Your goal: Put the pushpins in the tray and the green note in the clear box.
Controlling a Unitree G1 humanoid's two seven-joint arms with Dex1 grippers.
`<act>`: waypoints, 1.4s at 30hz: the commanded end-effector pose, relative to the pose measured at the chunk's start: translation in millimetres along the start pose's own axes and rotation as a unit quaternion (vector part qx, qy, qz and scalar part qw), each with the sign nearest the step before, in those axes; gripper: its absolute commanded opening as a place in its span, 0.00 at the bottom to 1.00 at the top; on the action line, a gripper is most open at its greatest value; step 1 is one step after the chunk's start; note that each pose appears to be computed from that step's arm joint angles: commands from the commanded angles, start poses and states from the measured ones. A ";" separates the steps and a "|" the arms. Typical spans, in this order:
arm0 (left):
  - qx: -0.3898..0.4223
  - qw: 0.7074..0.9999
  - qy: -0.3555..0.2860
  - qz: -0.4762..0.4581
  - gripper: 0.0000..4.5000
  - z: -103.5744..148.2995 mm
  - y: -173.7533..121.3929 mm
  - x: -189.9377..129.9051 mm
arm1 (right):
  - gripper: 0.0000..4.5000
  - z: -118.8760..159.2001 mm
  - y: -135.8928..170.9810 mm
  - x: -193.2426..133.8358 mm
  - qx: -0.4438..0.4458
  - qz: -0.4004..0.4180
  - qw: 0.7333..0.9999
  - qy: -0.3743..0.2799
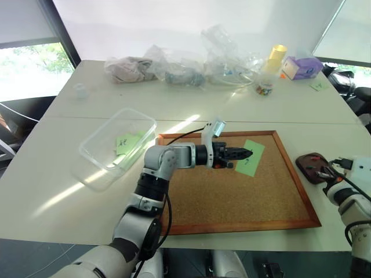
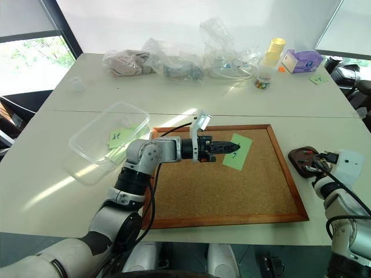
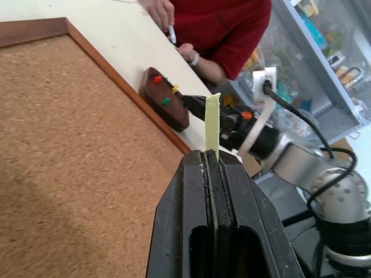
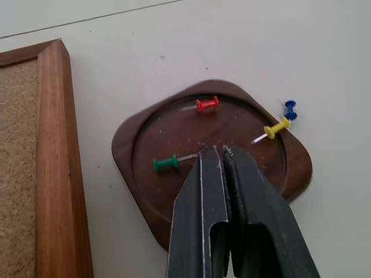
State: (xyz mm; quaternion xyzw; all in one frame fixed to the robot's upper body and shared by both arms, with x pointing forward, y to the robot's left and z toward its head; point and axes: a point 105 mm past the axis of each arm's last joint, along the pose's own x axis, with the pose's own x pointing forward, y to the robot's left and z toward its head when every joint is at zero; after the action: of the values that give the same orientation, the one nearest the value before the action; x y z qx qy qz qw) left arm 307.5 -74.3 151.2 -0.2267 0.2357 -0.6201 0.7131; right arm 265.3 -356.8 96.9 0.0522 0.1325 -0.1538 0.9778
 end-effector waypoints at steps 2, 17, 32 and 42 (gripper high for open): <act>0.020 1.000 -0.010 -0.015 0.00 5.4 -9.5 -0.4 | 0.21 11.8 0.0 2.5 -0.012 0.004 1.000 -0.022; 0.018 1.000 -0.012 -0.019 0.00 4.2 -11.6 -2.6 | 0.99 31.3 1.1 -5.3 -0.025 0.003 0.997 -0.076; 0.221 0.968 -0.068 0.094 0.00 94.4 -5.0 -54.0 | 0.99 73.7 87.6 -41.2 -0.094 0.217 0.963 -0.127; 0.314 0.872 0.083 0.365 0.00 140.4 26.8 -239.0 | 0.99 54.4 201.7 -103.7 -0.134 0.501 0.852 -0.065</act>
State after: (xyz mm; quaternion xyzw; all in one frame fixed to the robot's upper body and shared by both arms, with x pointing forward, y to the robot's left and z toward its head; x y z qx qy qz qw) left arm 390.8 179.2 258.3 0.1561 0.1507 -0.3498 0.9113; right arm 253.7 -157.5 179.9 -0.0203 0.0640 0.3426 0.9371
